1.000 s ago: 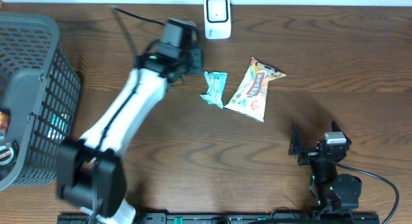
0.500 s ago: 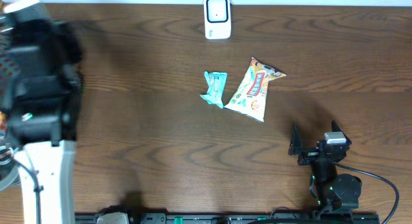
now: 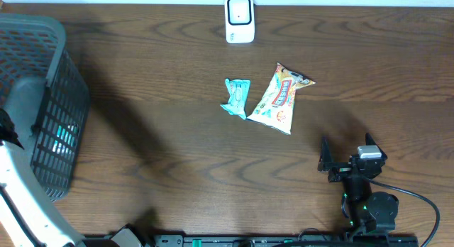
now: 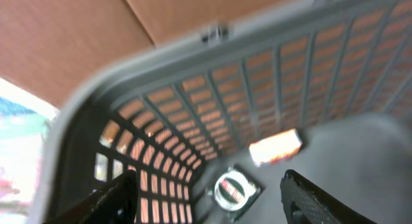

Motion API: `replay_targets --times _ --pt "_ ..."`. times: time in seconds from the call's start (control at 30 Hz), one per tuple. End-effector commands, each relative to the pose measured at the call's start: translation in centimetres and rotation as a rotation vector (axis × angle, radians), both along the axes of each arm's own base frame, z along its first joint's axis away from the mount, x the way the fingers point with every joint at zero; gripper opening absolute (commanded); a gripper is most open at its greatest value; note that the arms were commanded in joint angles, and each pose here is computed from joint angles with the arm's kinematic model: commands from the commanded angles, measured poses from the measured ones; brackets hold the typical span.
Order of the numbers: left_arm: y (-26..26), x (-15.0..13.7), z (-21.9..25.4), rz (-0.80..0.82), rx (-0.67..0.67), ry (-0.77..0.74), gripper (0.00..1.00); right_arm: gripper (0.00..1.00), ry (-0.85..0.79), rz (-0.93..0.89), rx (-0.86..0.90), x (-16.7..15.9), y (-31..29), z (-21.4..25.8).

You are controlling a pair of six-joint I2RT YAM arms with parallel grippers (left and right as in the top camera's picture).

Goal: Scan the item barcode

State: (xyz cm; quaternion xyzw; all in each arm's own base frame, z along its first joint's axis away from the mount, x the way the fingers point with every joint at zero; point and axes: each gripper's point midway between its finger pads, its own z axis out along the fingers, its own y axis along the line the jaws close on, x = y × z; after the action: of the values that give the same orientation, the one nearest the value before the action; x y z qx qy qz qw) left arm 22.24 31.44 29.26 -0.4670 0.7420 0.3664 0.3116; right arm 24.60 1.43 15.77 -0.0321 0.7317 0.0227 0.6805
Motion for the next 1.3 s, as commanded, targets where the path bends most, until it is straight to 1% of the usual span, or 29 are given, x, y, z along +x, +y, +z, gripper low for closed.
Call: replay_targets --times 0.0,0.07,0.17,0.23,0.37,0.47,0.6,0.83,0.97,1.07,1.27 --pt "0.6 -0.1 -1.4 0.013 -0.015 0.051 0.7 0.99 0.0 -0.006 -0.001 0.0 -0.1 -0.1" --pt "0.9 0.6 -2.3 -0.003 -0.03 0.06 0.69 1.0 0.0 -0.006 -0.001 0.0 -0.1 -0.1" --pt "0.6 2.5 -4.2 -0.113 -0.091 0.091 0.69 0.99 0.0 -0.006 -0.001 0.0 -0.1 -0.1" --pt "0.3 3.5 -5.7 -0.157 -0.144 0.091 0.69 0.99 0.0 -0.006 -0.001 0.0 -0.1 -0.1" --pt "-1.6 5.8 -8.6 -0.299 -0.312 0.027 0.69 0.99 0.0 -0.006 -0.001 0.0 -0.1 -0.1" --pt "-2.9 6.8 -10.1 -0.382 -0.432 -0.037 0.69 0.99 0.0 -0.006 -0.001 0.0 -0.1 -0.1" --pt "-2.9 6.3 -11.6 -0.385 -0.519 -0.06 0.69 0.99 0.0 -0.006 -0.001 0.0 -0.1 -0.1" --pt "-2.7 4.1 -14.8 -0.319 -0.64 -0.01 0.69 0.99 0.0 -0.006 -0.001 0.0 -0.1 -0.1" --pt "-4.3 4.8 -16.9 -0.365 -0.759 -0.023 0.69 0.99 0.0 -0.006 -0.001 0.0 -0.1 -0.1" --pt "-5.3 5.0 -19.1 -0.394 -0.849 -0.002 0.69 0.99 0.0 -0.006 -0.001 0.0 -0.1 -0.1" --pt "-5.9 4.5 -22.6 -0.386 -0.944 0.064 0.69 0.99 0.0 -0.006 -0.001 0.0 -0.1 -0.1"
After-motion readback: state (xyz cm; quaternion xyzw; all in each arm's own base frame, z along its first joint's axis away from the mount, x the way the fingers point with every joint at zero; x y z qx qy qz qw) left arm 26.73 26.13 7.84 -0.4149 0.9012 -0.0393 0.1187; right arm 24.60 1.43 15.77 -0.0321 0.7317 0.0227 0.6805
